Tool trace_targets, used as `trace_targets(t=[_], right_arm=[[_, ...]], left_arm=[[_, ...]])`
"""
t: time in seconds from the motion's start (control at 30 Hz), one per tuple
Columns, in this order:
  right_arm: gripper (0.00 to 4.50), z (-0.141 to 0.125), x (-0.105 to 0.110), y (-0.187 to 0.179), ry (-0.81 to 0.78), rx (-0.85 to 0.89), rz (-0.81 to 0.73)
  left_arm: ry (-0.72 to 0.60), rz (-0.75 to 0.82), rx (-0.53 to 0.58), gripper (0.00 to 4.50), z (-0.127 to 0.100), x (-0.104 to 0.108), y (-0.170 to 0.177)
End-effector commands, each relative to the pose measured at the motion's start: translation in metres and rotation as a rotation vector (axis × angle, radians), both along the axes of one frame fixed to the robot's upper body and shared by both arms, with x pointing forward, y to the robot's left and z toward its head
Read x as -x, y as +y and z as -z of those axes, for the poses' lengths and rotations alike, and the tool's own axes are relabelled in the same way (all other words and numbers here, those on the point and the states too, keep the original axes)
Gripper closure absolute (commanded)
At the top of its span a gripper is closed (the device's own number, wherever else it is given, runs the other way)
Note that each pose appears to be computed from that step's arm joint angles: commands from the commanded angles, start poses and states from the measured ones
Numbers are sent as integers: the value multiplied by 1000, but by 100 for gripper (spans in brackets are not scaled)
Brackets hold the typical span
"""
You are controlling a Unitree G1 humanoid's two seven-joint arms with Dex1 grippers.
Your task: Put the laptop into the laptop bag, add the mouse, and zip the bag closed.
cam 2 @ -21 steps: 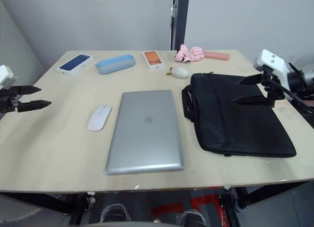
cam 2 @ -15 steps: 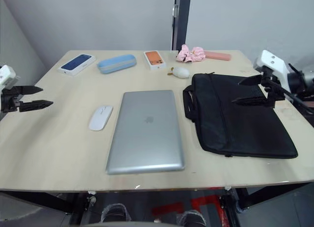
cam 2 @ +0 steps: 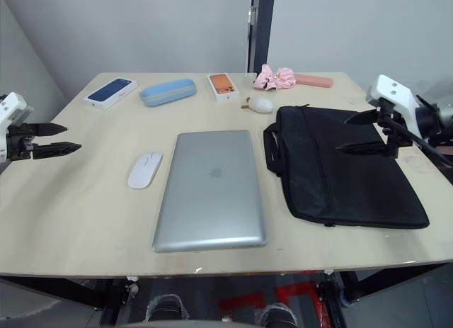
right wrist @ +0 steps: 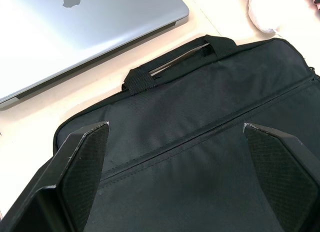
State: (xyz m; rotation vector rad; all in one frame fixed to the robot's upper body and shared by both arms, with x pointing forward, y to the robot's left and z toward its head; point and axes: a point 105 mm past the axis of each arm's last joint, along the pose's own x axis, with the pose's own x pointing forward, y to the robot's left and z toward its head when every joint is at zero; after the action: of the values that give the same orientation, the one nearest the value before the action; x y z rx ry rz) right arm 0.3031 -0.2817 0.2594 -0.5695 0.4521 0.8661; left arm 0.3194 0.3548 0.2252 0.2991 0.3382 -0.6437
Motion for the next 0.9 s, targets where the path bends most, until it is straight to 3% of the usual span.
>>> trace_targets(t=[0.03, 0.67, 0.8, 0.9], right_arm=[[2, -16, 3, -6, -50, 19, 11], [2, -16, 3, -14, -49, 37, 8], [2, -8, 1, -9, -56, 61, -2], [2, 2, -6, 5, -94, 81, -30]], left_arm=[[-24, 3, -1, 0, -10, 0, 0], [37, 19, 66, 0, -9, 3, -12], [121, -21, 140, 0, -4, 4, -16], [244, 12, 308, 0, -2, 12, -44]])
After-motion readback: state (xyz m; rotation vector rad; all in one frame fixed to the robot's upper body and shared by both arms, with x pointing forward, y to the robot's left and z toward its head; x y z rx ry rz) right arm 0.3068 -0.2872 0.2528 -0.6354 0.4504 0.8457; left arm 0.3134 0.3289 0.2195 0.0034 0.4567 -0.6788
